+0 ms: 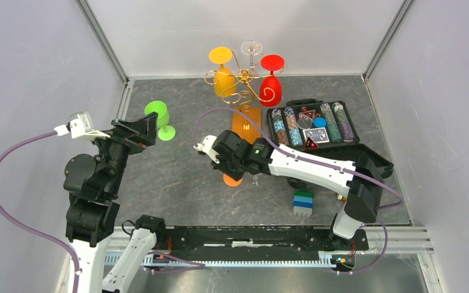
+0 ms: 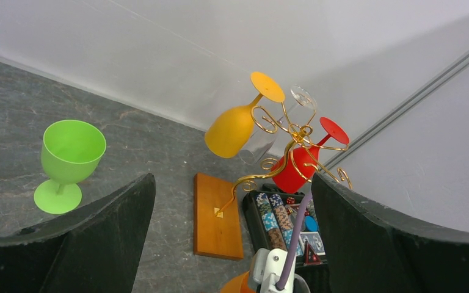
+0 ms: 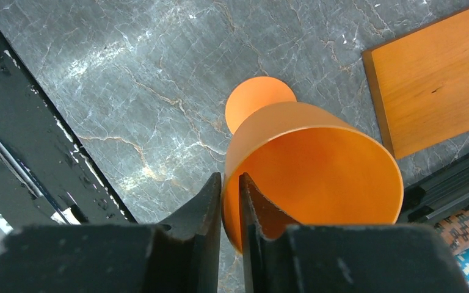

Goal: Take the wine glass off the wine glass rack

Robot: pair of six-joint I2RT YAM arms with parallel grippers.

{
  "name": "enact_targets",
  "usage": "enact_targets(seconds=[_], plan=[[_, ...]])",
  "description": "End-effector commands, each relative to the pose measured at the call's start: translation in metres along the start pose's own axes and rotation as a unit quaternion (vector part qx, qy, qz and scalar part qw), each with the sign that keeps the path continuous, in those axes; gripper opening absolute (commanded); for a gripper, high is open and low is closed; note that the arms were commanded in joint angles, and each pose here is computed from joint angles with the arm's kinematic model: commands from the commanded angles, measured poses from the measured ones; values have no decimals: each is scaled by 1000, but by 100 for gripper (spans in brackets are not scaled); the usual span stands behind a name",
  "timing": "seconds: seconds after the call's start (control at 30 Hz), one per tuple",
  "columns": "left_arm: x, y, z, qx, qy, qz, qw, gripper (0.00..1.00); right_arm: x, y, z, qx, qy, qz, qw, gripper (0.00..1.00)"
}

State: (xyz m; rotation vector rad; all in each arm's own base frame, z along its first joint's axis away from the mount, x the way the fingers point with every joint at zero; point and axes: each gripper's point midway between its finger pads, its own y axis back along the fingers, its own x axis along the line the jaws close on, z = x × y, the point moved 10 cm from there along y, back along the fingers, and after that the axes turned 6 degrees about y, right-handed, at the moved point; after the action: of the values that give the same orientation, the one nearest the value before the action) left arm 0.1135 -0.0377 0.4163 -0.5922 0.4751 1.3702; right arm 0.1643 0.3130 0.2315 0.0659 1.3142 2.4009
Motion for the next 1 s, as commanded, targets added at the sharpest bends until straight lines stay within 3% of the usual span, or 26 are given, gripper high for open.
enact_targets(seconds=[0.0, 0.47, 0.7, 0.97], plan=[[-6, 1, 7, -12, -10, -19, 1000, 100, -2, 6, 15, -22, 14, 4, 1000, 23], [-4, 1, 6, -12, -12, -16, 1000, 100, -7, 32, 39, -88, 4, -7, 996, 42], [-3, -5, 1, -6, -7, -21, 1000, 100, -19, 72, 36, -149, 29, -41, 988, 67], [-1, -8, -3, -1, -2, -24, 1000, 100, -57, 139, 38, -268, -10, -85, 960, 83]])
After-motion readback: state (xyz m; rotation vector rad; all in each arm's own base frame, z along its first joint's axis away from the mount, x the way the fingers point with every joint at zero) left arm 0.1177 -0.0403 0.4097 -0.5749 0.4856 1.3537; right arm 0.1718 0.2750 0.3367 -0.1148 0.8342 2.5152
